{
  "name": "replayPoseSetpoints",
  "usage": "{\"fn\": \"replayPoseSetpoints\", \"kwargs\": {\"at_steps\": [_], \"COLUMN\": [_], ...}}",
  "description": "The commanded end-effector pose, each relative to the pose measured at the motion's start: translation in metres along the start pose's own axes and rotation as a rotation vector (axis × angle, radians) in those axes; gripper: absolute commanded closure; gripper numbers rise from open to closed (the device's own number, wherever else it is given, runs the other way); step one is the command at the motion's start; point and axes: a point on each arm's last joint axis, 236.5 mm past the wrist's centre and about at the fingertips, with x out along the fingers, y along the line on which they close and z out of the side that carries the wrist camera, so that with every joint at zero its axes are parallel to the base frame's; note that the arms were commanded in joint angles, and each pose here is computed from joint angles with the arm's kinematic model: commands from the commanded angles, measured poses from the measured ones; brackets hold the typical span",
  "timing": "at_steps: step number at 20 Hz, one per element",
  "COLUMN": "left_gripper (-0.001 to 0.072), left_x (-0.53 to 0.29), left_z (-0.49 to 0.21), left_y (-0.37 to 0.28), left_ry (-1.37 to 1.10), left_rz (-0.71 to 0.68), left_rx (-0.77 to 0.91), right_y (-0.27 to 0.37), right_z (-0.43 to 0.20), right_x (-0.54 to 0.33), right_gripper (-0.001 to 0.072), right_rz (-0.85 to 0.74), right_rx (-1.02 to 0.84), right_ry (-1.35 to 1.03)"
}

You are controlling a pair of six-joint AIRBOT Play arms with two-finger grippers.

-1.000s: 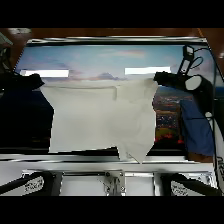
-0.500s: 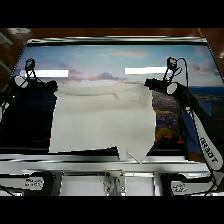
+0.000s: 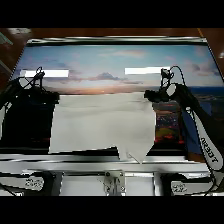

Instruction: Fold the shirts.

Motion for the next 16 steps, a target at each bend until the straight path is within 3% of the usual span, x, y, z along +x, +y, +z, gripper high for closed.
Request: {"fn": "replayPoseSetpoints", "kwargs": {"at_steps": [1,10,11,12,13,14,16], "left_gripper": [0.0662,0.066,0.0647,0.0499,0.0221,0.0079,0.0077], "left_x": [0.001,0.0,0.0,0.0,-0.002,-0.004,-0.015], "left_z": [-0.019,-0.043,-0.044,-0.047,-0.052,-0.059,-0.077], "left_y": [0.002,0.015,0.015,0.014,0.013,0.015,0.022], "left_ry": [0.078,0.18,0.185,0.197,0.219,0.251,0.323], "left_rz": [0.018,0.056,0.056,0.052,0.051,0.057,0.065], "left_rx": [-0.028,-0.096,-0.113,-0.115,-0.115,-0.115,-0.109], "right_y": [-0.014,-0.023,-0.023,-0.022,-0.021,-0.018,-0.016], "right_z": [-0.038,-0.074,-0.075,-0.073,-0.069,-0.064,-0.048], "right_x": [-0.004,0.005,0.008,0.009,0.007,0.002,-0.019], "right_gripper": [0.0643,0.0641,0.0593,0.0433,0.0219,0.0161,0.0161], "right_rz": [-0.061,-0.107,-0.105,-0.1,-0.096,-0.089,-0.093], "right_rx": [0.045,0.14,0.15,0.154,0.151,0.134,0.063], "right_ry": [0.16,0.305,0.305,0.296,0.289,0.279,0.242]}}
